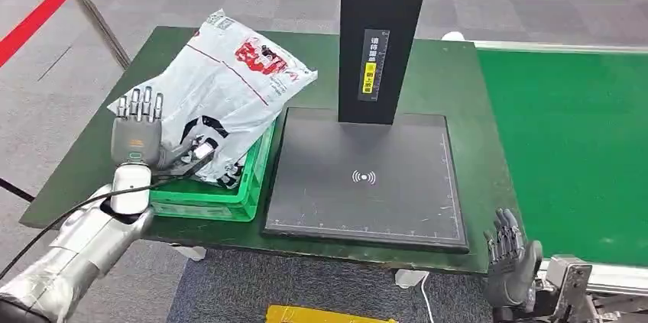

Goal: Moved the parcel from conveyor to table for the left to box.

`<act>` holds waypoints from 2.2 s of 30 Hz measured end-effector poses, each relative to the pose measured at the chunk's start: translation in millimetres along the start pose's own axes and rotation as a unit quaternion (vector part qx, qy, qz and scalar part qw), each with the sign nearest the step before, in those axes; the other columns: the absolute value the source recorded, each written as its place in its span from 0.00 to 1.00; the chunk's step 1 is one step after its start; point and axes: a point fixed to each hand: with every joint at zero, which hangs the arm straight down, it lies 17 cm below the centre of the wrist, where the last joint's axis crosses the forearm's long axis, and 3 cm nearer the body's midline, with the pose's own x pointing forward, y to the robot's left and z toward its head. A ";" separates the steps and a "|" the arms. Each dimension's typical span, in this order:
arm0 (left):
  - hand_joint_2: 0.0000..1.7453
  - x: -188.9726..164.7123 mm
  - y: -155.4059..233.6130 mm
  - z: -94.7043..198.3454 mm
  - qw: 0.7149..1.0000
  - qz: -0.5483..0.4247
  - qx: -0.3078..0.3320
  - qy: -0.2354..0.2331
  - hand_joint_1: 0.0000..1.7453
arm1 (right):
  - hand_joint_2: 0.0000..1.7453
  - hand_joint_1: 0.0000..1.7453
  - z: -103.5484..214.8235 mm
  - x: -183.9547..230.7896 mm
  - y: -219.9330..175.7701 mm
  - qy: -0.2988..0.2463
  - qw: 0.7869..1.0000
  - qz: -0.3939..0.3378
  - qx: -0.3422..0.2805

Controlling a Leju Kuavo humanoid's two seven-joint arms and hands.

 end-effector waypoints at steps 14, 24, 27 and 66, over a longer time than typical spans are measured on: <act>0.00 5.4 -9.0 40.9 1.000 0.021 -0.015 -0.009 0.00 | 0.00 0.00 0.9 -3.8 1.0 0.007 1.000 -0.003 0.003; 0.00 -41.5 54.4 17.6 0.992 0.057 0.108 0.003 0.00 | 0.00 0.00 8.6 -5.7 -2.0 0.013 1.000 -0.002 0.002; 0.00 -47.2 74.0 28.8 0.986 0.089 0.139 0.004 0.00 | 0.00 0.00 10.9 -6.8 -2.4 0.015 1.000 -0.002 0.003; 0.00 91.9 166.9 193.9 0.468 0.862 -0.055 -0.185 0.00 | 0.00 0.00 13.7 1.7 -1.7 -0.013 1.000 0.013 -0.001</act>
